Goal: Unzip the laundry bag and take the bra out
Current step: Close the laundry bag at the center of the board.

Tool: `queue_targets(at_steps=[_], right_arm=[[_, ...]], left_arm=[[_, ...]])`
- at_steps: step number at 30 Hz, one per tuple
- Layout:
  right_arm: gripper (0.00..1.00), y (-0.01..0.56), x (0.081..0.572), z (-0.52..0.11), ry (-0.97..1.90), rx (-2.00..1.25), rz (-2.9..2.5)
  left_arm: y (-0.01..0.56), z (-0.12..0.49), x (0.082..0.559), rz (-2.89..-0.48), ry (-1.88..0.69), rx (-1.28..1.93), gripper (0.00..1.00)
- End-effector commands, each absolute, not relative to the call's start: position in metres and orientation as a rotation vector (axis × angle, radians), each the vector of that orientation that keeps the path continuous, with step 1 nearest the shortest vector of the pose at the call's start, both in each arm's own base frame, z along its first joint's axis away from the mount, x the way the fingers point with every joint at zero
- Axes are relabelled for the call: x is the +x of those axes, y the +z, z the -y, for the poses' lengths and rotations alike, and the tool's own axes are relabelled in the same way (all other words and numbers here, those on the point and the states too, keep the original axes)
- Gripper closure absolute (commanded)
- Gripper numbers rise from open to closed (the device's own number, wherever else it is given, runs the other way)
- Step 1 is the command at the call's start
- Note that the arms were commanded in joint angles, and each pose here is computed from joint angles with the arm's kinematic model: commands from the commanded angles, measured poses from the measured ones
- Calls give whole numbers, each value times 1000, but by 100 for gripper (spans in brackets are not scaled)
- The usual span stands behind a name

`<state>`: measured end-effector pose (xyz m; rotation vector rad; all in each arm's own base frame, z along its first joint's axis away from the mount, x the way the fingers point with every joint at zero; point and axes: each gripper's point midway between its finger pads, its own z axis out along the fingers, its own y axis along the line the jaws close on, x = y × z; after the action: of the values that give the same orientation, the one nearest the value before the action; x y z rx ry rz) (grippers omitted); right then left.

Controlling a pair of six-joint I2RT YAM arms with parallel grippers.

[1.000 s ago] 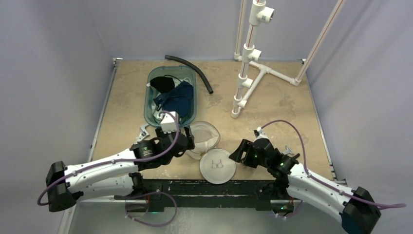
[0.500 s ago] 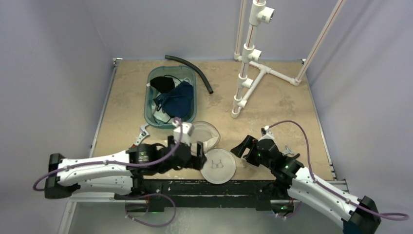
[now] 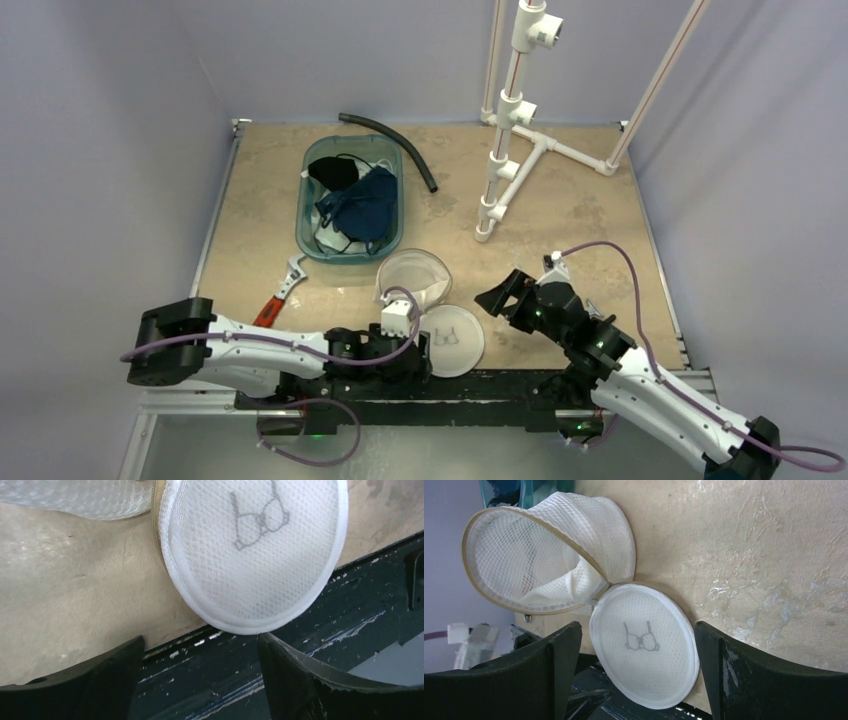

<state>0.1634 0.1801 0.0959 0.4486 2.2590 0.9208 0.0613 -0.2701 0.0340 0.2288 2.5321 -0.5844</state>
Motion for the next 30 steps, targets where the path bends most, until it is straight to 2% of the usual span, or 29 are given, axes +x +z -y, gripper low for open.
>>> queue_targets(at_steps=[1,4,13,15,18,30], right_arm=[[14,107,164,-174,906,446,-2230],[14,106,162,-173,918,450,-2221],[14,108,161,-174,939,449,-2211],[14,109,162,-175,941,443,-2208],[14,108,161,-177,950,422,-2212],[10,129,150,-181,1011,372,-2223]], left_arm=[[37,304,67,-2514,-862,40,22],[40,312,71,-2495,-975,-21,30],[19,306,70,-2545,-917,-58,55],[15,306,70,-2549,-916,-65,68],[18,310,71,-2539,-919,-57,100],[105,328,85,-2299,-1224,-141,100]])
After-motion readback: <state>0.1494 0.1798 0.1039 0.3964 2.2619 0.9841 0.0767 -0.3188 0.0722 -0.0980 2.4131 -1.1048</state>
